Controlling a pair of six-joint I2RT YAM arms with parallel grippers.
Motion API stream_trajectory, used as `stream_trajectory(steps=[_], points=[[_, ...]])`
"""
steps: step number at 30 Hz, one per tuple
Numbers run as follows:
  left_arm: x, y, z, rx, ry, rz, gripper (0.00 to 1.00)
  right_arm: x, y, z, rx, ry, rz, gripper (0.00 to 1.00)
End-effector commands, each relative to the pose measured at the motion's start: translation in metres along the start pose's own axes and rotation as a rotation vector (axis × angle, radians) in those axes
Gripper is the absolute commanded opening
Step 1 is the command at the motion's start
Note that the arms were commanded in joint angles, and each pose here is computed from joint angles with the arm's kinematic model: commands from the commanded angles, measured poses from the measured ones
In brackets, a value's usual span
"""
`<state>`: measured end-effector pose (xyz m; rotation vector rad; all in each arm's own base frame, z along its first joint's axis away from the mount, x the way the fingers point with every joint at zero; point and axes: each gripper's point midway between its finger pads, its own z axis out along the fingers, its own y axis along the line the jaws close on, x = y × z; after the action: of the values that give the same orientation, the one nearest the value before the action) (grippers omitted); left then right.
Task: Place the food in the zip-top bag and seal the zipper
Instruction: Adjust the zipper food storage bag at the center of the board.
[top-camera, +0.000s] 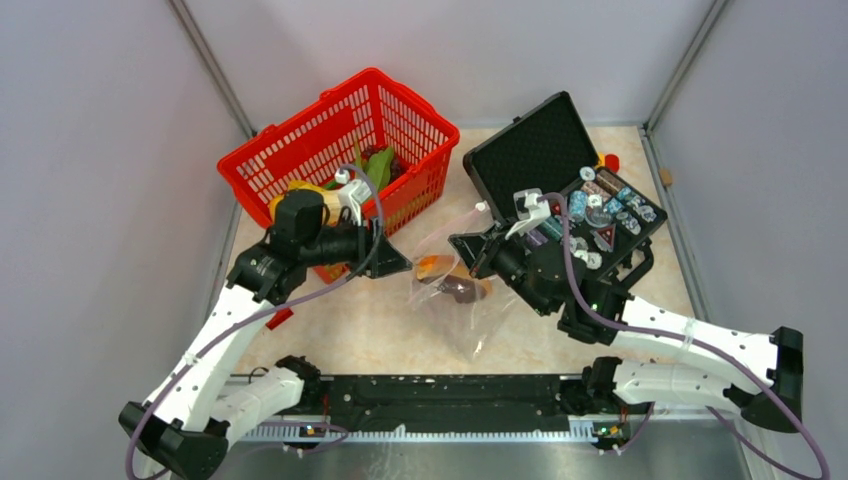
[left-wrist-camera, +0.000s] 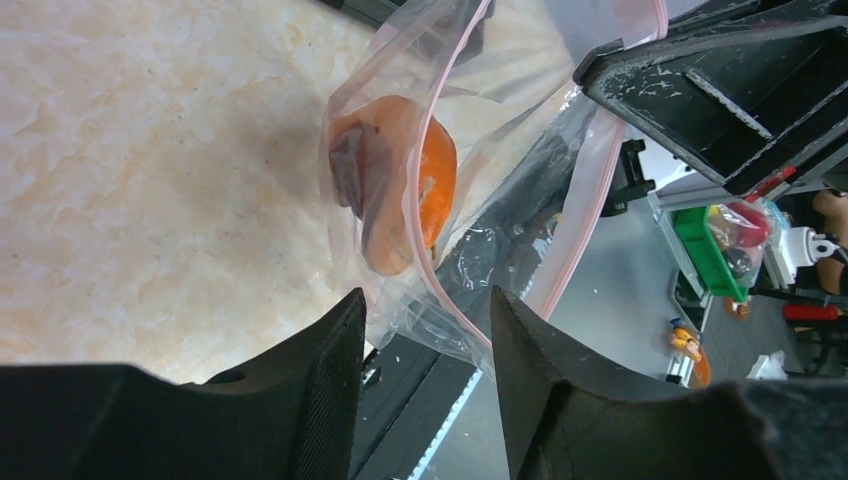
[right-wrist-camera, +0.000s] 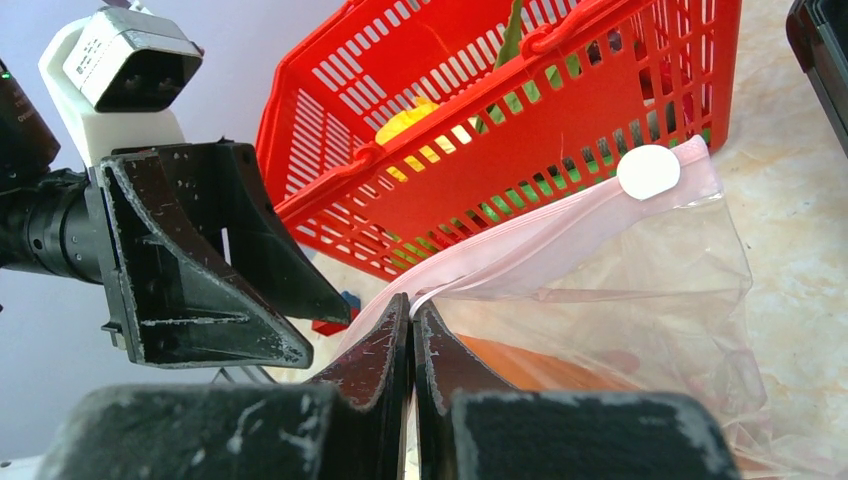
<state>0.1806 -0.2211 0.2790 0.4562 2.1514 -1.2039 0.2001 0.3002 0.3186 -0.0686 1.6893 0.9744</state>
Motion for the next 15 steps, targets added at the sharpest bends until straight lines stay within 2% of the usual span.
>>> stream_trajectory(steps=[1,4,8,12,15], points=[[-0.006,0.003,0.000,-0.029,-0.011,0.048,0.49,-0.029,0.021,-0.001,-0.044,-0.064,0.031,0.00],[0.001,0.012,0.001,-0.086,0.035,0.063,0.49,-0.028,0.020,-0.001,-0.041,-0.066,0.031,0.00],[-0.006,-0.001,0.004,-0.043,0.004,0.073,0.53,-0.026,0.018,0.003,-0.024,-0.062,0.021,0.00],[-0.001,0.003,0.009,-0.063,0.033,0.060,0.47,-0.022,0.015,0.006,-0.001,-0.050,0.009,0.00],[0.005,0.007,0.011,-0.082,0.065,0.060,0.31,-0.021,0.015,0.007,-0.001,-0.049,0.008,0.00]])
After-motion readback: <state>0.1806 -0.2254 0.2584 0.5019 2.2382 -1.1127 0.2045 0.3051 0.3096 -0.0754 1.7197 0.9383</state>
